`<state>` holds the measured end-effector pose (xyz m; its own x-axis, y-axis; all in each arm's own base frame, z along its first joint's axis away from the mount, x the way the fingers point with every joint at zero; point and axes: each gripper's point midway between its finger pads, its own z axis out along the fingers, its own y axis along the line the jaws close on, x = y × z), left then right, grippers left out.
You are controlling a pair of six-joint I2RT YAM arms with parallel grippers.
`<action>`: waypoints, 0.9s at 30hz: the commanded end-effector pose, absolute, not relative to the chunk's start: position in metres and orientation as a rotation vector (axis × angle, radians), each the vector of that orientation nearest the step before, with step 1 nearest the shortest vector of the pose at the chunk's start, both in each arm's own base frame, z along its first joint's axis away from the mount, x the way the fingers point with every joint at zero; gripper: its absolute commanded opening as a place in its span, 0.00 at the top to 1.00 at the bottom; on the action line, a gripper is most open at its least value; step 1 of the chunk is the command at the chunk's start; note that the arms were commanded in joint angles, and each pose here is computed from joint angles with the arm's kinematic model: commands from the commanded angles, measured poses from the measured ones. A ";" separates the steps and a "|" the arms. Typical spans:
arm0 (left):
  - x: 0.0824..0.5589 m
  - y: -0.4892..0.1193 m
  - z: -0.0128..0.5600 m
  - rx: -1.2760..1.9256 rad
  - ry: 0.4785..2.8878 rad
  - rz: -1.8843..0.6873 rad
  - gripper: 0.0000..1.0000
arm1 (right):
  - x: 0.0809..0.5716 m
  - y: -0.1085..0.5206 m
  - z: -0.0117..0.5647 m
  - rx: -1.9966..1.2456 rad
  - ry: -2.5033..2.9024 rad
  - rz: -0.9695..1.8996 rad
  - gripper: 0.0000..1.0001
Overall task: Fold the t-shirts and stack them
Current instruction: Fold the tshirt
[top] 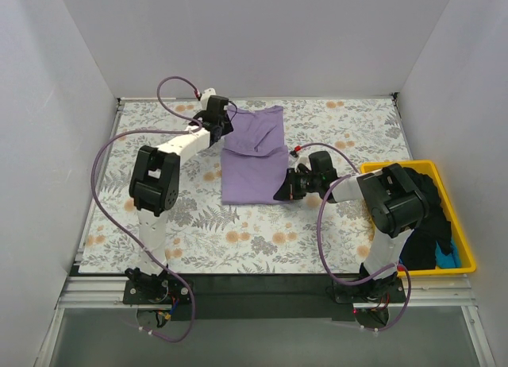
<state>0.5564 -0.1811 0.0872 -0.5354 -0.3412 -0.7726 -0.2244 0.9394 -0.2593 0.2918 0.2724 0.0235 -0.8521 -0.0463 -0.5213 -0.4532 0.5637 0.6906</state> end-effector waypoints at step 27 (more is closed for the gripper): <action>0.320 -0.183 0.085 -0.292 2.459 -0.505 0.47 | 0.490 0.324 0.071 -0.233 2.161 1.274 0.93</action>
